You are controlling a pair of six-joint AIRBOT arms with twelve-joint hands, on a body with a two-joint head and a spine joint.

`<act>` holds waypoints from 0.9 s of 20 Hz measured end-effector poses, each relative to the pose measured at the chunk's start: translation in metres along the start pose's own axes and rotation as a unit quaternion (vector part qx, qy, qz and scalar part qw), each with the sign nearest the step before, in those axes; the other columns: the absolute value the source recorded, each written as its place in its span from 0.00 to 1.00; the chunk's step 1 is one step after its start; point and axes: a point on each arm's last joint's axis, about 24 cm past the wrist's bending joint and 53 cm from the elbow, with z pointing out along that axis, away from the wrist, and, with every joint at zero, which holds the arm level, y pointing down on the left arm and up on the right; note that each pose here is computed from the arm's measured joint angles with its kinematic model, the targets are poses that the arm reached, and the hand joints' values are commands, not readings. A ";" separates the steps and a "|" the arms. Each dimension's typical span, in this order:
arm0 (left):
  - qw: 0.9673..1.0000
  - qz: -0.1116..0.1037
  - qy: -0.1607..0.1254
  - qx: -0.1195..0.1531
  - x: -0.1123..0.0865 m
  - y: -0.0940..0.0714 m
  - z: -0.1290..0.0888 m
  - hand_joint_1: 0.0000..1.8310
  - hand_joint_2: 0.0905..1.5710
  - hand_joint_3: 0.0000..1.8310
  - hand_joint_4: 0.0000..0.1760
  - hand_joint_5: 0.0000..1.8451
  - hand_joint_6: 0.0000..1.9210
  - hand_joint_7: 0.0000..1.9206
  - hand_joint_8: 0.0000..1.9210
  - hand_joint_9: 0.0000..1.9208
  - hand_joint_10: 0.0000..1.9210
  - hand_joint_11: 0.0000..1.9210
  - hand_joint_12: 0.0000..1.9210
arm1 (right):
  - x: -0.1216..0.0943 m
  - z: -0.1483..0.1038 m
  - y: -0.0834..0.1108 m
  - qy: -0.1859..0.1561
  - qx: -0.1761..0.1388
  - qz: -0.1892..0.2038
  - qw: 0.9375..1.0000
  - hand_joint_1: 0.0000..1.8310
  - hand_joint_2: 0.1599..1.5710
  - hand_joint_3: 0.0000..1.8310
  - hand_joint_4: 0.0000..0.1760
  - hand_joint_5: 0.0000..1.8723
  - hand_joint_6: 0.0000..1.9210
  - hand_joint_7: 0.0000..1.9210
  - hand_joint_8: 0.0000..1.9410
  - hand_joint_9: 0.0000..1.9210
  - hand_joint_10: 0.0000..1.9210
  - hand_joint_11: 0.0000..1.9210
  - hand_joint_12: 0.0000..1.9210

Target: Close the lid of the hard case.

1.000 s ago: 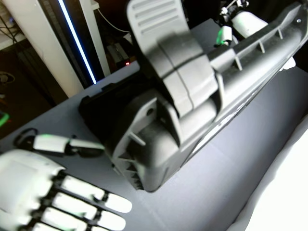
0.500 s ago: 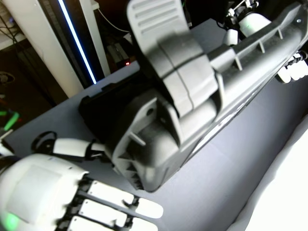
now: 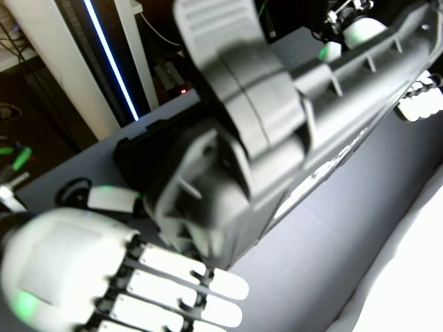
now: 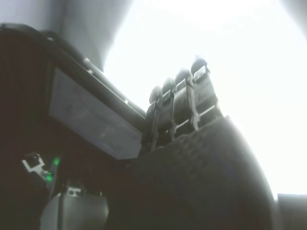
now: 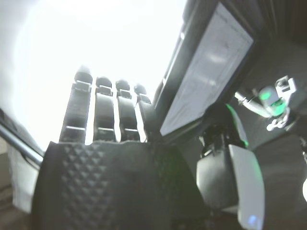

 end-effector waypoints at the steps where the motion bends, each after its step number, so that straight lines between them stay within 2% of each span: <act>1: 1.000 0.002 0.000 0.004 0.000 -0.002 -0.006 0.00 0.72 0.00 0.00 0.04 0.00 0.04 0.00 0.04 0.01 0.03 0.05 | 0.000 -0.003 0.004 -0.001 -0.006 0.000 1.000 0.06 0.75 0.00 0.00 0.07 0.00 0.05 0.00 0.05 0.00 0.07 0.06; 4: 1.000 0.002 0.006 0.018 0.007 -0.010 -0.023 0.00 0.71 0.00 0.00 0.05 0.00 0.05 0.00 0.05 0.01 0.05 0.06 | 0.011 -0.017 0.013 0.010 -0.021 0.000 1.000 0.04 0.75 0.00 0.00 0.06 0.00 0.06 0.00 0.06 0.00 0.06 0.06; 6: 0.999 -0.001 0.009 0.031 0.010 -0.017 -0.031 0.00 0.71 0.00 0.00 0.05 0.00 0.06 0.01 0.05 0.01 0.04 0.06 | 0.021 -0.026 0.022 0.018 -0.035 0.004 0.999 0.02 0.75 0.00 0.18 0.06 0.00 0.06 0.00 0.07 0.00 0.06 0.06; 8: 0.999 -0.004 0.012 0.043 0.012 -0.023 -0.040 0.00 0.72 0.00 0.00 0.05 0.00 0.06 0.00 0.04 0.00 0.03 0.05 | 0.031 -0.033 0.030 0.031 -0.050 0.001 0.998 0.02 0.76 0.00 0.23 0.06 0.00 0.06 0.00 0.06 0.00 0.05 0.06; 9: 0.999 -0.004 0.014 0.048 0.011 -0.024 -0.045 0.00 0.73 0.00 0.00 0.05 0.00 0.05 0.00 0.04 0.00 0.02 0.05 | 0.040 -0.038 0.035 0.043 -0.059 -0.004 0.997 0.03 0.75 0.00 0.19 0.06 0.00 0.06 0.00 0.05 0.00 0.04 0.05; 10: 0.999 -0.007 0.014 0.047 0.011 -0.024 -0.049 0.00 0.73 0.00 0.00 0.05 0.00 0.05 0.00 0.04 0.00 0.03 0.05 | 0.045 -0.041 0.035 0.049 -0.060 -0.002 0.997 0.04 0.75 0.00 0.10 0.06 0.00 0.06 0.00 0.05 0.00 0.04 0.05; 11: 0.999 -0.004 0.015 0.048 0.011 -0.024 -0.054 0.00 0.72 0.00 0.00 0.04 0.00 0.05 0.00 0.04 0.00 0.02 0.05 | 0.047 -0.045 0.033 0.052 -0.055 0.000 0.997 0.03 0.74 0.00 0.17 0.06 0.00 0.06 0.00 0.06 0.00 0.05 0.06; 12: 0.999 -0.004 0.016 0.048 0.011 -0.025 -0.057 0.00 0.72 0.00 0.00 0.04 0.00 0.05 0.00 0.04 0.00 0.02 0.05 | 0.046 -0.047 0.033 0.050 -0.055 0.001 0.997 0.07 0.77 0.00 0.03 0.06 0.00 0.06 0.00 0.06 0.00 0.05 0.06; 13: 0.999 -0.005 0.015 0.050 0.011 -0.026 -0.060 0.00 0.71 0.00 0.00 0.04 0.00 0.05 0.00 0.04 0.00 0.02 0.05 | 0.044 -0.051 0.034 0.047 -0.056 0.003 0.997 0.10 0.80 0.00 0.00 0.06 0.00 0.06 0.00 0.08 0.00 0.07 0.09; 14: 0.999 -0.003 0.015 0.052 0.010 -0.027 -0.063 0.00 0.70 0.00 0.00 0.05 0.00 0.05 0.00 0.05 0.00 0.03 0.06 | 0.044 -0.055 0.037 0.045 -0.062 0.006 0.997 0.12 0.82 0.00 0.00 0.06 0.00 0.06 0.00 0.08 0.00 0.07 0.09; 16: 0.998 0.000 0.020 0.052 0.012 -0.027 -0.069 0.00 0.71 0.00 0.00 0.05 0.00 0.05 0.00 0.06 0.01 0.04 0.06 | 0.049 -0.061 0.035 0.052 -0.060 0.009 0.997 0.13 0.84 0.00 0.00 0.04 0.00 0.04 0.00 0.06 0.00 0.01 0.19; 18: 0.998 0.002 0.030 0.049 0.016 -0.027 -0.076 0.00 0.73 0.00 0.00 0.04 0.00 0.05 0.00 0.05 0.00 0.01 0.05 | 0.052 -0.066 0.032 0.060 -0.054 0.008 0.997 0.14 0.83 0.00 0.00 0.03 0.00 0.03 0.00 0.04 0.00 0.00 0.15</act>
